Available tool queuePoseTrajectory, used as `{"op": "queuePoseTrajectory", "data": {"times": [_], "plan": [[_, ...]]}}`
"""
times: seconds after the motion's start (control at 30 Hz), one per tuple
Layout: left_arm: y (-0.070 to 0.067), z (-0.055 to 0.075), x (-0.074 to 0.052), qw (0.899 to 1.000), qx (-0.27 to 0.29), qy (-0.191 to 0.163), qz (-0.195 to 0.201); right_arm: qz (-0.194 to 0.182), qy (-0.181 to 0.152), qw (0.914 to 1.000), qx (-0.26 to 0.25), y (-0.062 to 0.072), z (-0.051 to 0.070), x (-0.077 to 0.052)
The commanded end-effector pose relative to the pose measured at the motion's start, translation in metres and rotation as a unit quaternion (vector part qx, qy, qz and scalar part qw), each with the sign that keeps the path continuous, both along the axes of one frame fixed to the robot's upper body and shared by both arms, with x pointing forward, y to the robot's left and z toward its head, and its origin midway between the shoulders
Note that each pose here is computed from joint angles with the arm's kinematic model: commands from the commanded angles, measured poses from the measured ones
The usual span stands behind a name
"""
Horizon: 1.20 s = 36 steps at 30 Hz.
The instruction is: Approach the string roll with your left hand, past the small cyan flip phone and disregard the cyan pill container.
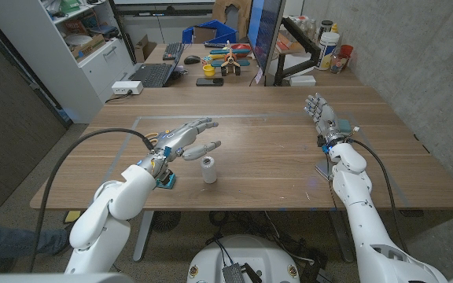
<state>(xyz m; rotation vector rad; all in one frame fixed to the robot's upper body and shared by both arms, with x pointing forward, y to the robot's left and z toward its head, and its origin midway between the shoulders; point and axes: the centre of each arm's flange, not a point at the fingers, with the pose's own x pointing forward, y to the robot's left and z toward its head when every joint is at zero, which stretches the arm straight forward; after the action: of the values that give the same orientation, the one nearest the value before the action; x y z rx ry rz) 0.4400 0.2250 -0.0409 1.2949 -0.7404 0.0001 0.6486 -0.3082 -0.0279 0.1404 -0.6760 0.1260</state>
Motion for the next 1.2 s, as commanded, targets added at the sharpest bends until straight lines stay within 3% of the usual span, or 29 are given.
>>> {"op": "queuePoseTrajectory", "data": {"times": [0.03,1.2], "plan": [[-0.002,-0.004,0.001,1.000,0.014,0.001,0.012,0.000,-0.001,1.0000,-0.001,0.001,0.002,0.001],[-0.016,-0.026,0.017,0.999,0.035,0.030,0.015,-0.001,-0.002,1.0000,-0.004,-0.002,0.003,0.001]]}}
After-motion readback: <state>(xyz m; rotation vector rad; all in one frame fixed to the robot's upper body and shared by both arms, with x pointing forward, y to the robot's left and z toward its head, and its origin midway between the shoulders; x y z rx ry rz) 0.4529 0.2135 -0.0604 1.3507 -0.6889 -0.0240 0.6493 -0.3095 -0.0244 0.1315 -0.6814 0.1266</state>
